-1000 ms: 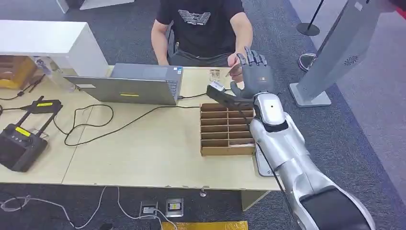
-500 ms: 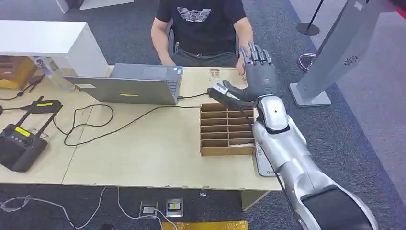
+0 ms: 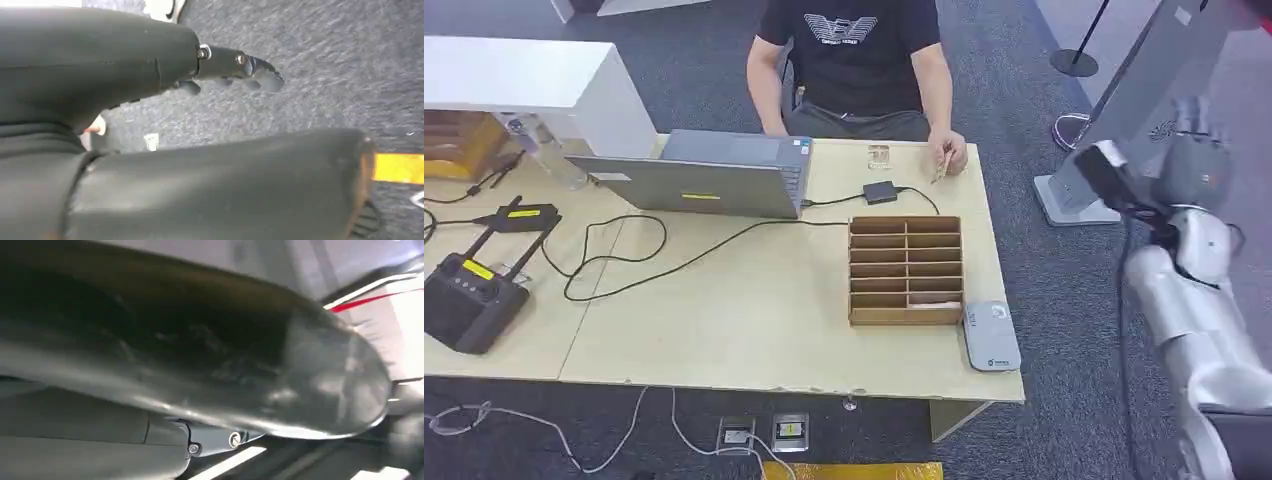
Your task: Pass the card to the sensor for recognition and then transmit it.
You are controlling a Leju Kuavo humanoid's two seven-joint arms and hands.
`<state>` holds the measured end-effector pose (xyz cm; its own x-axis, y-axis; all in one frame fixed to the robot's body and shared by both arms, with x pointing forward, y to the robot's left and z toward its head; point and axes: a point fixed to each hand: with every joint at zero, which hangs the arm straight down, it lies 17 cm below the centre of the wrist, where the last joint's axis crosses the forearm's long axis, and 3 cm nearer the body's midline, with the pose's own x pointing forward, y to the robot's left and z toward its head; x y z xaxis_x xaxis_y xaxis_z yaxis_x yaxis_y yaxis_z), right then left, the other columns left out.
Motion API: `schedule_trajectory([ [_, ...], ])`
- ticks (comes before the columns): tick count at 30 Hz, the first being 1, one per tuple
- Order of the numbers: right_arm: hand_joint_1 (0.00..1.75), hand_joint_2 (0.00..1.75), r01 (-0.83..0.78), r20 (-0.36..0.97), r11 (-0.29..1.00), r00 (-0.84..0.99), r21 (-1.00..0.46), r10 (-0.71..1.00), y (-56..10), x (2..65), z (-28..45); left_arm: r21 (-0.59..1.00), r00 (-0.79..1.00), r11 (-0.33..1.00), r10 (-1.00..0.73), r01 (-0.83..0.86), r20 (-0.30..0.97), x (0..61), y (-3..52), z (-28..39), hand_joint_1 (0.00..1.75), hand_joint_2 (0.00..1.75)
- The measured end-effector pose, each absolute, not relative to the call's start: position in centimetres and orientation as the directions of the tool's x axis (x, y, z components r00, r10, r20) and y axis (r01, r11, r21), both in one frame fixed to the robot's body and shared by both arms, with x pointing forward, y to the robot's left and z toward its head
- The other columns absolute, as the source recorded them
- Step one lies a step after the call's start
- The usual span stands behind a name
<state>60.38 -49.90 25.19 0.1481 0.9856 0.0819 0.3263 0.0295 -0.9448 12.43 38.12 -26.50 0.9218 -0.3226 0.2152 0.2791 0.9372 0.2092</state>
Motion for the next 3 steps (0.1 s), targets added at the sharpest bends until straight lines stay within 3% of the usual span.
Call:
schedule_trajectory([
  [3, 0.0, 0.0, 0.295, 0.137, 0.034, 0.336, -0.955, 0.932, -58.6, 57.0, 23.5, 0.214, 0.925, 0.938, -0.316, 0.272, 0.21, 12.1, 38.3, -26.6, 0.0, 0.0],
])
